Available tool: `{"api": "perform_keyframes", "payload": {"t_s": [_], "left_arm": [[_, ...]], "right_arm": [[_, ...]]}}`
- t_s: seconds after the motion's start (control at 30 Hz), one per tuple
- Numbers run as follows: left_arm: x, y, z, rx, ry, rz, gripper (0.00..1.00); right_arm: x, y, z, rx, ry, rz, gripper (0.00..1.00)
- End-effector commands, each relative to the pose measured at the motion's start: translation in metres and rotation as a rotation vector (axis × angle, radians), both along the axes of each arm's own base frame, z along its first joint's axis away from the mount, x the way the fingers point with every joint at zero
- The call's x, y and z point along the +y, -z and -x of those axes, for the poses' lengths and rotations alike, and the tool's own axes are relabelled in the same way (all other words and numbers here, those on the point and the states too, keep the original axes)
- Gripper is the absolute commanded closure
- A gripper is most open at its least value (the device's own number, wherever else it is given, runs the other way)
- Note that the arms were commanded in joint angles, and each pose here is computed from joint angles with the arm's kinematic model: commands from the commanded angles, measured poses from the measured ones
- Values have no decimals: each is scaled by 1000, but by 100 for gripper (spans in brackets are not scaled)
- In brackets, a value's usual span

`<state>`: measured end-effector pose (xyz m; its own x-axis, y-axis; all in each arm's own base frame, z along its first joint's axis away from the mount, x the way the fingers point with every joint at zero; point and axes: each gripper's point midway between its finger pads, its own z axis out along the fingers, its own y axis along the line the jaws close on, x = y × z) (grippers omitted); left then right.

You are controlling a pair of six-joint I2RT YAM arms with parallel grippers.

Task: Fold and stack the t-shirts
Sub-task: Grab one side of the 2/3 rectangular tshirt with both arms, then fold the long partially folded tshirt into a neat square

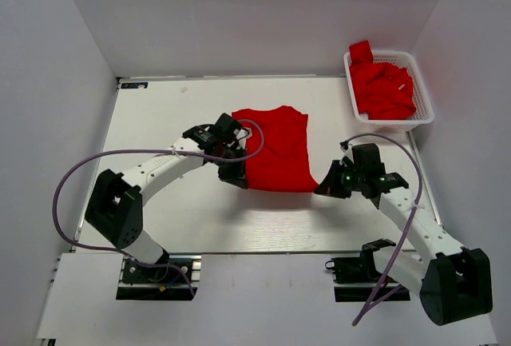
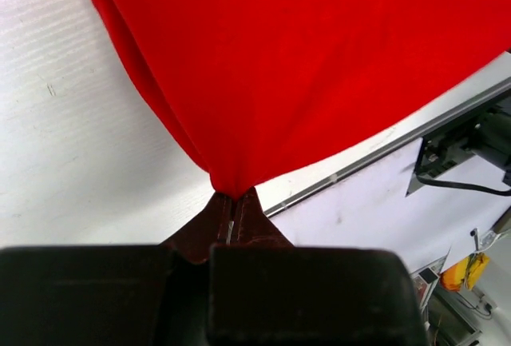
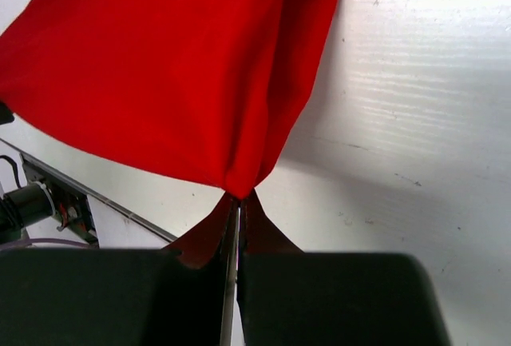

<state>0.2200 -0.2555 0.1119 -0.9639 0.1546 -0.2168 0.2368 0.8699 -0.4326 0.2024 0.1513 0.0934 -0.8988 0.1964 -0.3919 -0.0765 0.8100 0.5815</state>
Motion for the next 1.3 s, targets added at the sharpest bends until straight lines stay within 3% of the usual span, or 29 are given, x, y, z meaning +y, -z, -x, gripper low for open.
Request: {"api": "perform_keyframes", "payload": {"t_s": [0.0,0.13,0.27,0.5,0.8,1.0,1.27], "left_arm": [[2,-18,-1,-13,-9,-3,100],[-4,-39,-43,-110,-73,4,100],[-2,-41,-80,-130,-141,-103,100],[-12,-56,-150,-141,-242,-60,100],[13,-65,-192,-147,-319,-42,100],[20,-78,-225,-232,-336,-19,100],[23,-68,-251,-240,-350,8,100]], "right_arm": [[-4,-17,-18,-51,16,39,100],[1,-33,-49,-117,20,36,100],[8,-55,-86,-169,12,55,100],[6,-72,-155,-216,61,136,100],[10,-99,-212,-259,63,150,100],[9,-97,-234,-245,56,142,100],[11,-97,-262,-250,39,120,100]]}}
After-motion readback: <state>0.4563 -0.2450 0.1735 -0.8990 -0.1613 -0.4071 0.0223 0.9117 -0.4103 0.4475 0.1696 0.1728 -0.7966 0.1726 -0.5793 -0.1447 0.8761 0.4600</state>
